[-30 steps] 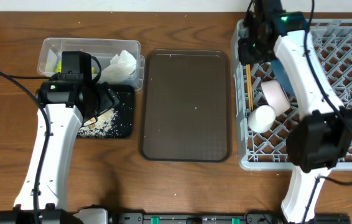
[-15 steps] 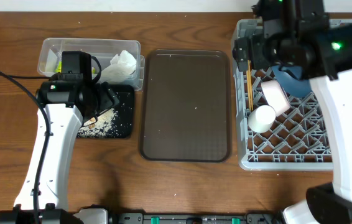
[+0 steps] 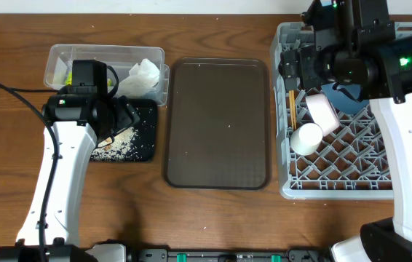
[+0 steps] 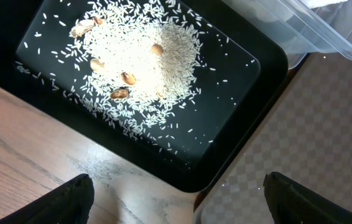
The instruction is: Sort waste into correct bins and load items into the dishwasher rack
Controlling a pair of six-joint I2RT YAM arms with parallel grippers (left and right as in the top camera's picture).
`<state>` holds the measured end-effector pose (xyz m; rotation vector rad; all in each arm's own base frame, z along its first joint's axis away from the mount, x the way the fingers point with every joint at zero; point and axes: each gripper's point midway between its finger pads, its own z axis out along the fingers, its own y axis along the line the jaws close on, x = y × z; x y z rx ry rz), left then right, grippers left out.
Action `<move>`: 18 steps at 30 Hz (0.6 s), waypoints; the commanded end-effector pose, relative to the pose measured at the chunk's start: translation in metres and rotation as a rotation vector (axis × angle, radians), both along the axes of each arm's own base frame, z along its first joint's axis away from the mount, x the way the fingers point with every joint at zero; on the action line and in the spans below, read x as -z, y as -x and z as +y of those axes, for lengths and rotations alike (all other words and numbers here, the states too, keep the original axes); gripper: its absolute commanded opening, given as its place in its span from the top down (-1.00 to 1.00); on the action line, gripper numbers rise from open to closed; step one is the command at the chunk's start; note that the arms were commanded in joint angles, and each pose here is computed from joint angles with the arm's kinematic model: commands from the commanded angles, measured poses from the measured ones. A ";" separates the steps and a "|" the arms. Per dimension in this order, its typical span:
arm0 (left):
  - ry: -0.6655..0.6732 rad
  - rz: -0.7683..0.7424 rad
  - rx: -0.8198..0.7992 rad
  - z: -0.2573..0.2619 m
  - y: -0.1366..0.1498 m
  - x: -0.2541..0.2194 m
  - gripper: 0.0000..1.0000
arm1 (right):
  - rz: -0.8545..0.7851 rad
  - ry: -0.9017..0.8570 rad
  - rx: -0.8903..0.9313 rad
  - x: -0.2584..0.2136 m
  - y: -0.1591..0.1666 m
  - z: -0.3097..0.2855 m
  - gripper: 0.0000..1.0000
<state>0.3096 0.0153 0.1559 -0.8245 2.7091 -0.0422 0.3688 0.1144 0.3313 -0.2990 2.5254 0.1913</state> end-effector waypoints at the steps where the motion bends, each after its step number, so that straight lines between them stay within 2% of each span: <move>1: -0.014 -0.023 -0.002 0.003 -0.002 -0.009 -0.80 | -0.056 0.033 0.002 -0.011 -0.004 -0.004 -0.99; 10: -0.014 -0.023 -0.002 0.003 -0.002 -0.009 -0.80 | -0.233 0.068 -0.015 -0.037 -0.027 -0.009 -0.98; 18: -0.014 -0.023 -0.002 0.003 -0.002 -0.009 -0.79 | -0.372 0.066 -0.021 -0.036 -0.038 -0.014 -0.98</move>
